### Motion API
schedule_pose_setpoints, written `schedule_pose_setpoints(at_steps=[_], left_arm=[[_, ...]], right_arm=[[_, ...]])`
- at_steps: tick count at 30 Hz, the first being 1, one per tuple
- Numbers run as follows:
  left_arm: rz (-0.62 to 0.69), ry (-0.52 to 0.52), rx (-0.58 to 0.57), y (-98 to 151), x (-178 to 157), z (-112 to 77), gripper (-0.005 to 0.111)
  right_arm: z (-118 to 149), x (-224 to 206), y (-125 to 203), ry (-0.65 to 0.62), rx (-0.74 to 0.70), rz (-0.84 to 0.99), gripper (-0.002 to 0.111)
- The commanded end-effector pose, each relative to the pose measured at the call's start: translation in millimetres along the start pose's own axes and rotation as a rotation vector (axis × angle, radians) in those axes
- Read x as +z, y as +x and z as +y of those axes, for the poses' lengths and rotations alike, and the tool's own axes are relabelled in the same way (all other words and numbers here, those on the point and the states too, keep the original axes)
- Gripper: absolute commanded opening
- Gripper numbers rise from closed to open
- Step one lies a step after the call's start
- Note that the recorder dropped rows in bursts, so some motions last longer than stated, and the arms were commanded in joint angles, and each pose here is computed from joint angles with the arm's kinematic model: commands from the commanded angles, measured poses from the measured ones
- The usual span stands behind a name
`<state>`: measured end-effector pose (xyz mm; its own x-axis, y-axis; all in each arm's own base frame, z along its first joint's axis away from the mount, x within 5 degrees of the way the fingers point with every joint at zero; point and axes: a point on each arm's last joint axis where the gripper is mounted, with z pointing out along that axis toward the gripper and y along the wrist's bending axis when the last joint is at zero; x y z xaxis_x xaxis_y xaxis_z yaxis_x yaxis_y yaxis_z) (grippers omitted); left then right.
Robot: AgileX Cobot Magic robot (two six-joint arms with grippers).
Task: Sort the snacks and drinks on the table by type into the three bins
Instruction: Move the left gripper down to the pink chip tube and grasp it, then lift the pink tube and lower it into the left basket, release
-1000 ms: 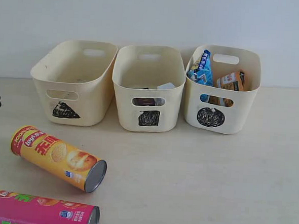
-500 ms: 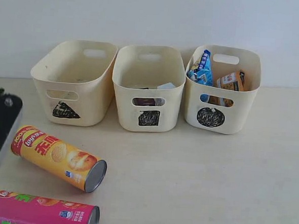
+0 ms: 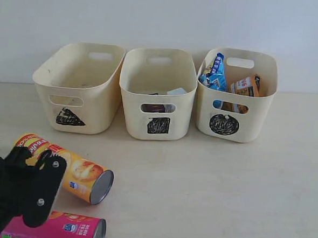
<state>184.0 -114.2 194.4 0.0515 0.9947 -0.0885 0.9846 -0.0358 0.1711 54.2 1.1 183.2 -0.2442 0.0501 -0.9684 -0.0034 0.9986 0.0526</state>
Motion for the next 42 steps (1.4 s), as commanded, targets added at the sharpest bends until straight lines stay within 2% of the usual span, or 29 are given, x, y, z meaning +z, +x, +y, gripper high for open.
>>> schedule_pose_setpoints(at_steps=[1, 4, 8, 10, 13, 15, 19, 22, 26, 34, 39, 42], left_arm=[[0.009, 0.020, 0.018, -6.4, 25.0, 6.1, 0.081], [0.030, 0.057, 0.019, -8.5, 46.6, 9.2, 0.081], [0.009, 0.022, 0.019, -12.7, 63.5, 16.0, 0.077], [0.023, 0.047, 0.019, -11.6, 64.5, 14.0, 0.059], [0.059, 0.109, 0.020, -8.8, 62.0, 9.4, 0.018], [0.081, 0.147, 0.020, -7.7, 58.3, 7.3, 0.004], [0.095, 0.194, 0.005, -9.6, 37.2, 8.7, 0.004], [0.054, 0.174, -0.025, -15.0, 11.9, 13.5, 0.004], [-0.014, 0.059, -0.114, -22.3, -28.3, 26.6, 0.004], [-0.220, -0.351, -0.399, -34.0, -107.1, 69.0, 0.004], [-0.382, -0.575, -0.763, -22.9, -140.1, 106.9, 0.004], [-0.563, -0.681, -0.937, -9.7, -155.0, 136.1, 0.004]], right_arm=[[-0.3, -0.5, -1.7, 0.005, 0.007, -0.021, 0.000], [-0.3, -0.5, -1.7, 0.005, 0.007, -0.021, 0.000], [-0.3, -0.5, -1.7, 0.005, 0.007, -0.021, 0.000], [-0.3, -0.5, -1.7, 0.005, 0.007, -0.021, 0.000], [-0.3, -0.5, -1.7, 0.005, 0.007, -0.021, 0.000], [-0.3, -0.5, -1.7, 0.005, 0.007, -0.021, 0.000], [-0.3, -0.5, -1.7, 0.005, 0.007, -0.021, 0.000], [-0.3, -0.5, -1.7, 0.005, 0.007, -0.021, 0.000], [-0.3, -0.5, -1.7, 0.005, 0.007, -0.021, 0.000], [-0.3, -0.5, -1.7, 0.005, 0.007, -0.021, 0.000], [-0.3, -0.5, -1.7, 0.005, 0.007, -0.021, 0.000], [-0.3, -0.5, -1.7, 0.005, 0.007, -0.021, 0.000]])
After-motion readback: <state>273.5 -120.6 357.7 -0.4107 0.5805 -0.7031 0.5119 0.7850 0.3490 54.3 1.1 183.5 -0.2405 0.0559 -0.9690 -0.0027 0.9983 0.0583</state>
